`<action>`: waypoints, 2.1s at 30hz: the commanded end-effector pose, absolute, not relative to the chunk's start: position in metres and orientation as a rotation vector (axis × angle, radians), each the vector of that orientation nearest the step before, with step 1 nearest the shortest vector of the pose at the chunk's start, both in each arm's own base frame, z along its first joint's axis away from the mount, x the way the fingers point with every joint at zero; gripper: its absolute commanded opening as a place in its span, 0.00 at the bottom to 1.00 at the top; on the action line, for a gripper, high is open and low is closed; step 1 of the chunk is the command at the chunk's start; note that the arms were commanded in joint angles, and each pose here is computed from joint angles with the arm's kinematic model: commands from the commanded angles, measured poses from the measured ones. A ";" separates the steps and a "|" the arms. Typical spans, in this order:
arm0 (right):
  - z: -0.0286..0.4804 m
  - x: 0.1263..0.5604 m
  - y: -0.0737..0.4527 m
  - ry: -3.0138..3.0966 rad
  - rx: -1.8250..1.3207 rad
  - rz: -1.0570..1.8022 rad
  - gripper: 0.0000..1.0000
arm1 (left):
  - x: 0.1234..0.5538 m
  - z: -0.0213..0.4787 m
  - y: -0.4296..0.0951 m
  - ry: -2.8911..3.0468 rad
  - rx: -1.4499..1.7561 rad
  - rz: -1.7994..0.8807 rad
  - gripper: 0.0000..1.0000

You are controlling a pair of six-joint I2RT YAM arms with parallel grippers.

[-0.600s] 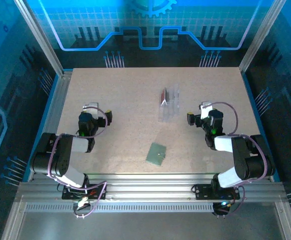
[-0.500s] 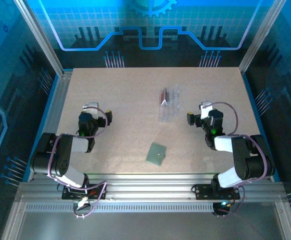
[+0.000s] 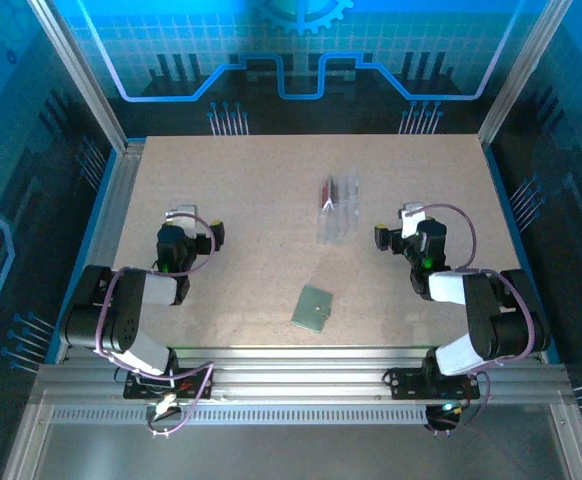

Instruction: Put the credit cards into the card holder

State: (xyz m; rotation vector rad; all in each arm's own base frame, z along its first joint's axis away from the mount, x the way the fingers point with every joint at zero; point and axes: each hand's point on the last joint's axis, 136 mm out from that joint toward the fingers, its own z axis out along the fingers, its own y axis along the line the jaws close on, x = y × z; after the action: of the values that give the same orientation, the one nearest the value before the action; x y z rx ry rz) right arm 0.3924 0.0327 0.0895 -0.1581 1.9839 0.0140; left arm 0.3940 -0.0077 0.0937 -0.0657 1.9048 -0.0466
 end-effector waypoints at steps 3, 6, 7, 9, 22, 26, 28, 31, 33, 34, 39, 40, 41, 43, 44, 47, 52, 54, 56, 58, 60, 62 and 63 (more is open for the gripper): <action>0.094 0.398 0.033 1.972 -0.169 0.029 1.00 | 0.399 0.096 -0.002 1.902 -0.084 -0.047 0.99; 0.094 0.398 0.033 1.973 -0.170 0.035 1.00 | 0.399 0.096 -0.001 1.901 -0.085 -0.061 0.99; 0.094 0.398 0.033 1.973 -0.170 0.037 1.00 | 0.399 0.096 -0.001 1.901 -0.086 -0.061 0.99; 0.094 0.398 0.033 1.973 -0.169 0.036 1.00 | 0.399 0.096 -0.001 1.900 -0.089 -0.059 0.99; 0.095 0.398 0.031 1.973 -0.164 0.040 1.00 | 0.399 0.103 0.003 1.907 -0.108 -0.041 0.99; 0.131 0.395 0.000 2.025 0.013 -0.171 1.00 | 0.398 0.135 0.004 1.981 -0.146 -0.009 0.99; 0.161 0.388 -0.016 2.025 0.178 -0.193 1.00 | 0.397 0.158 0.002 2.013 -0.212 -0.055 0.99; 0.199 0.370 -0.023 2.057 0.424 -0.057 1.00 | 0.393 0.181 -0.005 2.054 -0.304 -0.122 0.99; 0.209 0.357 -0.032 2.060 0.596 -0.010 1.00 | 0.386 0.190 -0.010 2.073 -0.377 -0.168 0.99; 0.206 0.344 -0.041 2.086 0.731 -0.002 1.00 | 0.382 0.193 -0.017 2.080 -0.402 -0.232 0.99; 0.209 0.323 -0.016 2.185 0.716 0.232 1.00 | 0.349 0.195 -0.070 2.141 -0.330 -0.477 0.99; 0.208 0.314 -0.011 2.204 0.706 0.237 1.00 | 0.341 0.191 -0.079 2.165 -0.315 -0.498 0.98; 0.206 0.307 -0.006 2.223 0.692 0.238 0.97 | 0.333 0.189 -0.088 2.185 -0.297 -0.528 0.97; 0.195 0.289 0.011 2.309 0.633 0.258 0.81 | 0.315 0.180 -0.109 2.240 -0.276 -0.630 0.93; 0.189 0.282 0.020 2.350 0.599 0.276 0.69 | 0.308 0.176 -0.116 2.262 -0.281 -0.683 0.90; 0.148 0.257 0.061 2.509 0.485 0.380 0.27 | 0.283 0.160 -0.146 2.340 -0.252 -0.858 0.75; 0.096 0.219 0.122 2.686 0.293 0.423 0.09 | 0.245 0.135 -0.201 2.439 -0.082 -1.047 0.56; 0.085 0.209 0.150 2.727 0.219 0.501 0.14 | 0.234 0.120 -0.217 2.486 -0.022 -1.091 0.53; 0.077 0.202 0.173 2.758 0.155 0.542 0.19 | 0.226 0.106 -0.228 2.517 0.007 -1.143 0.48; 0.072 0.196 0.194 2.781 0.076 0.560 0.25 | 0.219 0.094 -0.237 2.555 0.043 -1.182 0.42; 0.067 0.191 0.215 2.803 0.017 0.595 0.31 | 0.215 0.086 -0.246 2.590 0.096 -1.188 0.38; 0.059 0.188 0.226 2.832 -0.003 0.596 0.32 | 0.214 0.082 -0.254 2.599 0.125 -1.209 0.36; 0.055 0.187 0.232 2.844 -0.018 0.598 0.32 | 0.213 0.078 -0.257 2.609 0.137 -1.214 0.36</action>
State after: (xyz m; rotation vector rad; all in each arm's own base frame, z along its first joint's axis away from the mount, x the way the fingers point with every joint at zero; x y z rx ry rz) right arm 0.1809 0.2056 0.0502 -0.0335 2.8637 0.5041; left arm 0.2154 -0.2379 0.0704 0.0581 2.6458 -1.1030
